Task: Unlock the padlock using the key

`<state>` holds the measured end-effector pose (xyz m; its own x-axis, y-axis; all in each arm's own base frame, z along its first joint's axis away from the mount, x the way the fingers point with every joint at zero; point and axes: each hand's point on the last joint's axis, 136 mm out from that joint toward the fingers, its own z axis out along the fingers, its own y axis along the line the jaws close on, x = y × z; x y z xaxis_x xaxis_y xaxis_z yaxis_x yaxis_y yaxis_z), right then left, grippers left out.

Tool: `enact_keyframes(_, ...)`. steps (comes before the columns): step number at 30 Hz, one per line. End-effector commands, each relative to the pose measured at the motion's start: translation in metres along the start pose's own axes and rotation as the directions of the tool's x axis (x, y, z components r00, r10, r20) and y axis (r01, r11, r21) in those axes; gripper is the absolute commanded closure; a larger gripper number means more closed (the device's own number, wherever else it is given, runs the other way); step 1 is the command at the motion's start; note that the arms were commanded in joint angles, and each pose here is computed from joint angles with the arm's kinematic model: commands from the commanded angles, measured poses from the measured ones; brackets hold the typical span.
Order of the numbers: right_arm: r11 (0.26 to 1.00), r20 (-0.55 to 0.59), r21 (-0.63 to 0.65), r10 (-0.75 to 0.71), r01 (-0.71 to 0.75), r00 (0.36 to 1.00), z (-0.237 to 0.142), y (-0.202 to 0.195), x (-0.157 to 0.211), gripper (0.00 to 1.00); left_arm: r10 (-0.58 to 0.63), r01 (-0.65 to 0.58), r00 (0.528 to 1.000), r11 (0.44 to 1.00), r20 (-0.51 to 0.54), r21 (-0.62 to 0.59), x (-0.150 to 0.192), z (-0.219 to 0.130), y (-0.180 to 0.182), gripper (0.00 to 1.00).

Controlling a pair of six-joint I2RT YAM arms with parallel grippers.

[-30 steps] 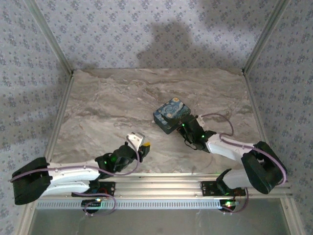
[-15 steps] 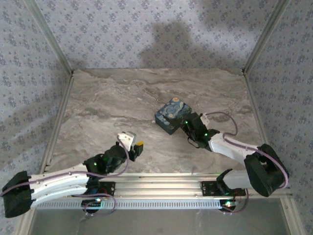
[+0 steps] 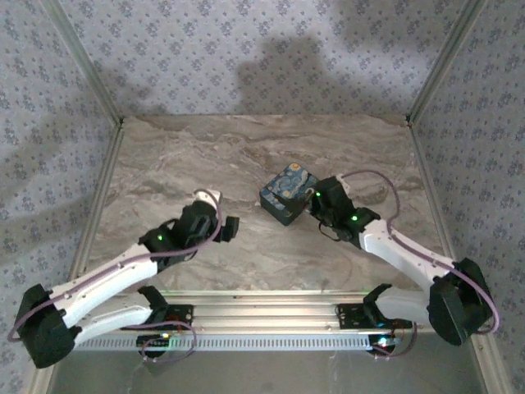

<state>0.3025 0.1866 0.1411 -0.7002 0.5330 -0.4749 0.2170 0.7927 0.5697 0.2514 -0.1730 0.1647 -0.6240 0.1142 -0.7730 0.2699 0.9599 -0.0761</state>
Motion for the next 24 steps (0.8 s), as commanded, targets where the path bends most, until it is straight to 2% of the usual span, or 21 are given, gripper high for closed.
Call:
enact_keyframes(1,0.984,-0.136,-0.068,-0.175,0.167,0.975,0.006,0.038,0.036,1.0,-0.015,0.003,0.992,0.995,-0.126,-0.096,0.008,-0.014,0.026,0.02)
enact_keyframes(5,0.946,-0.275,-0.161,-0.315,0.28,0.908,0.028,0.089,0.086,1.0,-0.094,0.077,0.991,0.984,-0.094,-0.163,0.001,-0.027,0.053,0.02)
enact_keyframes(9,0.915,-0.392,-0.223,-0.399,0.336,0.829,0.057,0.124,0.132,1.0,-0.169,0.155,0.983,0.973,-0.071,-0.17,0.009,-0.034,0.07,0.02)
enact_keyframes(12,0.899,-0.457,-0.252,-0.436,0.358,0.775,0.079,0.134,0.158,1.0,-0.191,0.178,0.979,0.971,-0.07,-0.161,0.017,-0.036,0.072,0.02)
enact_keyframes(17,0.895,-0.507,-0.255,-0.447,0.367,0.737,0.106,0.139,0.177,1.0,-0.195,0.174,0.974,0.969,-0.112,-0.174,0.033,-0.034,0.076,0.02)
enact_keyframes(19,0.893,-0.512,-0.244,-0.45,0.379,0.731,0.111,0.139,0.178,0.9,-0.196,0.174,0.973,0.97,-0.123,-0.169,0.038,-0.032,0.075,0.02)
enact_keyframes(24,0.882,-0.468,-0.241,-0.471,0.405,0.747,0.104,0.147,0.165,0.57,-0.193,0.168,0.971,0.971,-0.142,-0.17,0.045,-0.028,0.075,0.02)
